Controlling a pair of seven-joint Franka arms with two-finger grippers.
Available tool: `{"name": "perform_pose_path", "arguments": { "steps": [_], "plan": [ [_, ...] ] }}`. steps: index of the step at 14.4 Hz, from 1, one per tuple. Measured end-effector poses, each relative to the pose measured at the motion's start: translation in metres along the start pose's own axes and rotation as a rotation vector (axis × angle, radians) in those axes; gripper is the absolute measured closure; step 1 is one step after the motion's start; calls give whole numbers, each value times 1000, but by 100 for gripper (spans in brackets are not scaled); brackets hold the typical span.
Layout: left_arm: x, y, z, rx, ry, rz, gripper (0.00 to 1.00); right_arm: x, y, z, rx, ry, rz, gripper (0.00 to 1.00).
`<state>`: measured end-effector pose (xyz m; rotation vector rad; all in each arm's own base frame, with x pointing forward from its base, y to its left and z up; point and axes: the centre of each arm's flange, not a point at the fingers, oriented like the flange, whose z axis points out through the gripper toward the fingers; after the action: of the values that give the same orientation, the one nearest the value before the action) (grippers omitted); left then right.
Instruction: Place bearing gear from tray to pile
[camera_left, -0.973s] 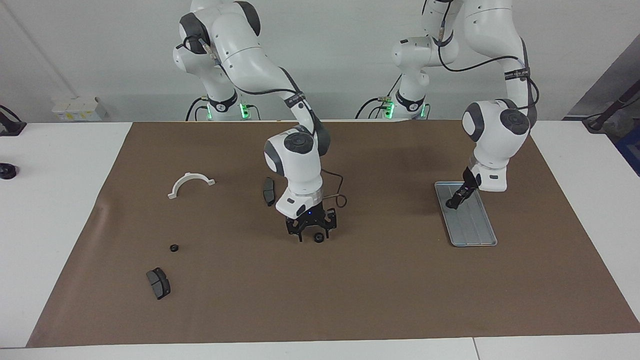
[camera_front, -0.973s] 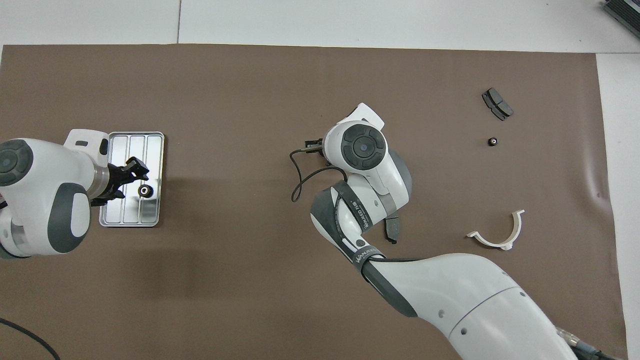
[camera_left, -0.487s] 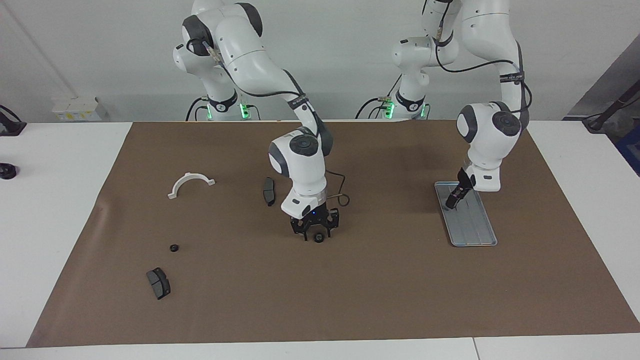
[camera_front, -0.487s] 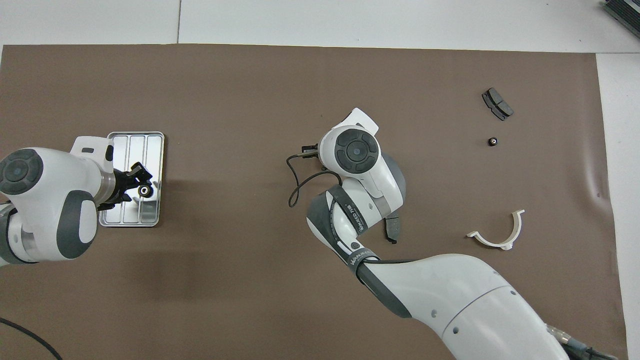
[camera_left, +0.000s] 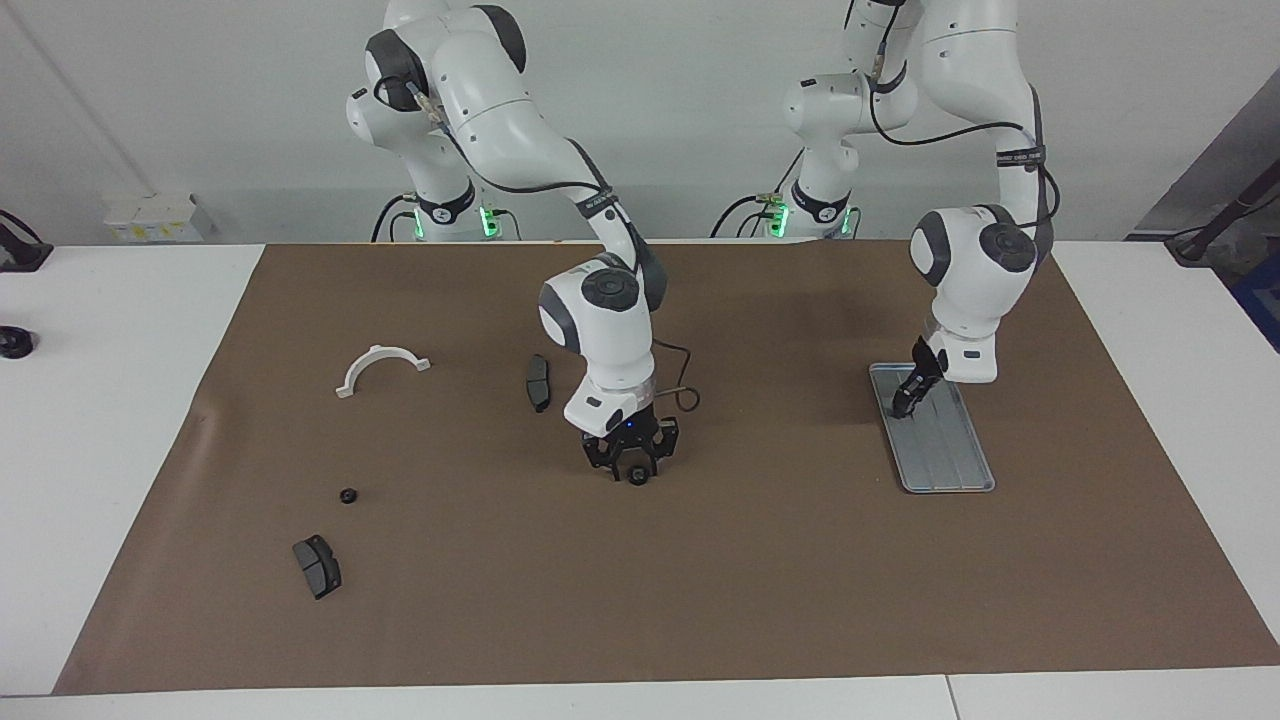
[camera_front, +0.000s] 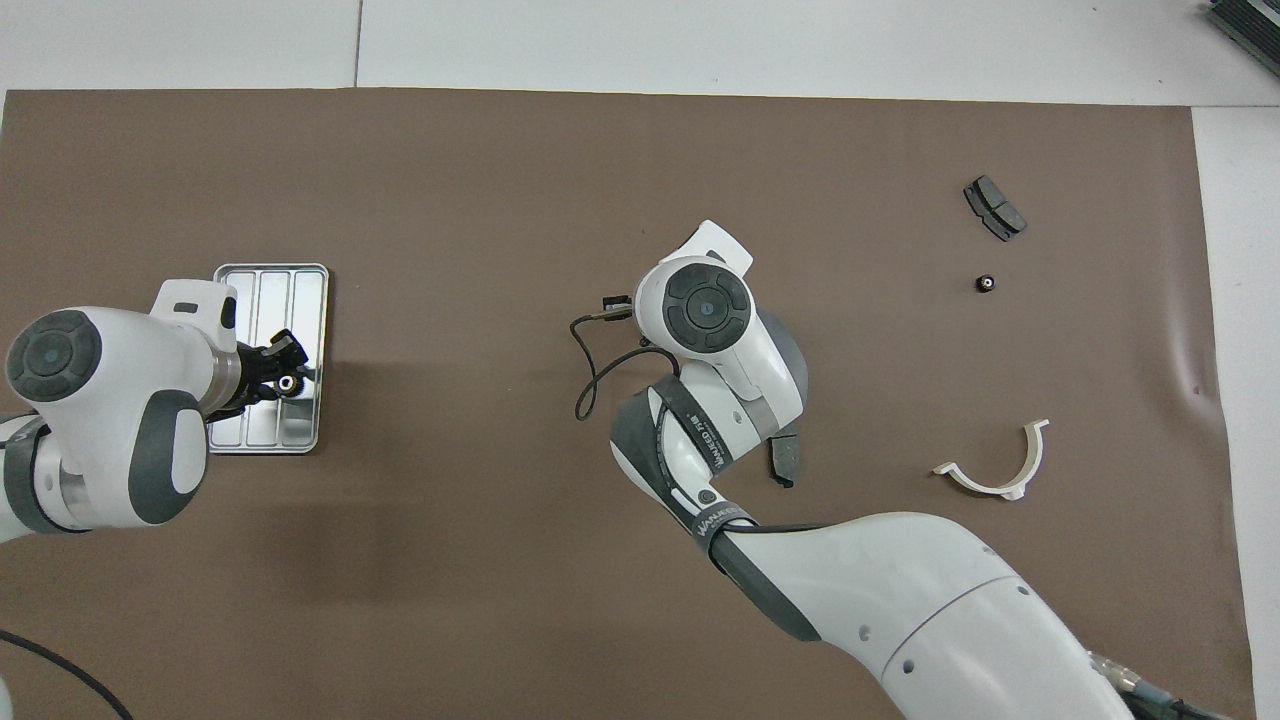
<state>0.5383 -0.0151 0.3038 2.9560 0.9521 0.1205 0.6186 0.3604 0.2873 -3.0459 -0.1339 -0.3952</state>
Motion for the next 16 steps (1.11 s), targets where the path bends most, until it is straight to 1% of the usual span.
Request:
{"name": "perform_pose_path", "arguments": {
  "steps": [3, 4, 5, 6, 8, 11, 13, 15, 16],
  "plan": [
    [-1, 0, 2, 1, -3, 2, 53, 1, 1, 0, -3, -4, -5, 64],
    [-2, 0, 2, 2, -3, 2, 54, 3, 6, -1, -13, -15, -17, 64],
    [-2, 0, 2, 2, -3, 1, 57, 9, 17, -2, -28, -30, -32, 64],
    [-2, 0, 2, 2, -3, 1, 58, 18, 35, -3, -42, -40, -43, 64],
    [-2, 0, 2, 1, -2, 12, 65, 39, 82, -8, -63, -53, -64, 64],
    [-1, 2, -1, 2, -4, 42, 65, 63, 155, -27, -89, -81, -113, 64],
    [7, 12, -17, 13, -21, 70, 65, 71, 198, -43, -100, -100, -151, 64],
    [17, 38, -56, 20, -35, 107, 65, 76, 239, -50, -107, -112, -186, 64],
    [17, 56, -75, 18, -35, 130, 65, 77, 256, -50, -109, -116, -208, 64]
  ]
}}
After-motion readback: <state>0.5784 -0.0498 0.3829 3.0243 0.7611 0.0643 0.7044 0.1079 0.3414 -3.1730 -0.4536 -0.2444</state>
